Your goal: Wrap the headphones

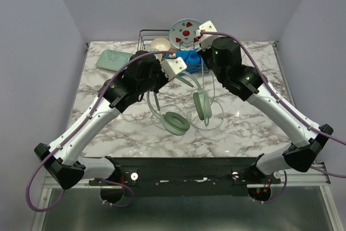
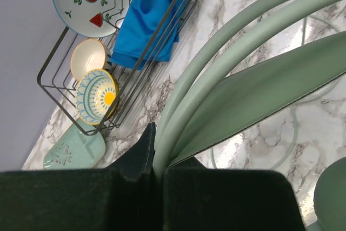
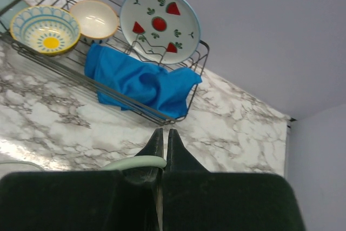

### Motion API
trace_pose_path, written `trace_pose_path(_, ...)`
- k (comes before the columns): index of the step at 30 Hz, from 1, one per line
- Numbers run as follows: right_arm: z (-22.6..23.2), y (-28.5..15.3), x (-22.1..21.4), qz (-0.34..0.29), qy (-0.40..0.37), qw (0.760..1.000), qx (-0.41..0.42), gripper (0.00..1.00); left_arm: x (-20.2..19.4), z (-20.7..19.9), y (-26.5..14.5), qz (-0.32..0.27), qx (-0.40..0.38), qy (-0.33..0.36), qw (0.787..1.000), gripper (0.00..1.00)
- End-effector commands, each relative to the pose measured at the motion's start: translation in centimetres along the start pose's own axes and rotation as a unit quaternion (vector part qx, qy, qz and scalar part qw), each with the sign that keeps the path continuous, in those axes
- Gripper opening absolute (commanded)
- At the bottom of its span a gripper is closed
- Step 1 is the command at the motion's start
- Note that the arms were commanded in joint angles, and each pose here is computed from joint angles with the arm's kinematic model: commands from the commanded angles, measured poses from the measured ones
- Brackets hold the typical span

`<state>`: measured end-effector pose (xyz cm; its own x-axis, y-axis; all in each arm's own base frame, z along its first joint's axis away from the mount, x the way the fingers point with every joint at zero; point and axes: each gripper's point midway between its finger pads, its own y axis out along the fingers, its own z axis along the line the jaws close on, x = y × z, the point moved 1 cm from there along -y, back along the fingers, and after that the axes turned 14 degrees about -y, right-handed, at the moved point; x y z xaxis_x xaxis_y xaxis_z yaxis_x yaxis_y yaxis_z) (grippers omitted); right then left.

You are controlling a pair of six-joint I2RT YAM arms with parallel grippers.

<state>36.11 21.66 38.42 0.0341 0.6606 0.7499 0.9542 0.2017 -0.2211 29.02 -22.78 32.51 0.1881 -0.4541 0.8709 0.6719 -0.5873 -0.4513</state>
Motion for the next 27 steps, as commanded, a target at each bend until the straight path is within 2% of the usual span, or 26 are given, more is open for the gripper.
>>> trace_pose_path(1, 2.0, 0.4, 1.0, -0.057, 0.005, 0.994, 0.093, 0.01, 2.1, -3.6, -3.2, -0.035, -0.103, -0.022, 0.994, 0.0)
trace_pose_path(5, 3.7, 1.3, 0.2, -0.055, 0.018, 0.99, 0.126, 0.01, 4.3, -4.9, -5.4, -0.066, -0.145, -0.042, 0.986, 0.0)
trace_pose_path(8, 5.2, 1.3, 0.2, -0.081, 0.043, 0.983, 0.162, 0.01, 5.8, -5.0, -6.9, -0.083, -0.153, -0.062, 0.983, 0.0)
trace_pose_path(9, 5.7, 1.2, 1.1, -0.11, 0.053, 0.977, 0.176, 0.04, 6.1, -5.0, -7.3, -0.087, -0.151, -0.071, 0.982, 0.0)
trace_pose_path(11, 6.4, 1.1, 0.3, -0.121, 0.069, 0.973, 0.184, 0.13, 6.9, -4.7, -8.0, -0.096, -0.144, -0.091, 0.981, 0.0)
trace_pose_path(12, 6.7, 0.9, 1.1, -0.151, 0.078, 0.965, 0.2, 0.29, 7.3, -4.5, -8.3, -0.1, -0.141, -0.098, 0.98, 0.0)
trace_pose_path(14, 7.4, 1.0, 0.2, -0.157, 0.1, 0.959, 0.215, 0.43, 8.1, -3.9, -9.1, -0.11, -0.123, -0.113, 0.98, 0.0)
trace_pose_path(15, 7.6, 0.7, 1.1, -0.186, 0.109, 0.95, 0.228, 0.51, 8.5, -3.6, -9.4, -0.114, -0.117, -0.125, 0.979, 0.0)
trace_pose_path(16, 8.1, 0.8, 1.0, -0.189, 0.122, 0.945, 0.237, 0.55, 8.8, -3.2, -9.7, -0.117, -0.104, -0.133, 0.979, 0.0)
trace_pose_path(21, 11.1, 1.3, 1.7, -0.23, 0.153, 0.917, 0.289, 0.64, 11.9, -0.6, -11.9, -0.16, -0.043, -0.162, 0.973, 0.0)
trace_pose_path(27, 13.9, 4.0, -0.2, -0.22, 0.196, 0.91, 0.292, 0.66, 15.0, -0.5, -14.6, -0.202, -0.056, -0.204, 0.956, 0.0)
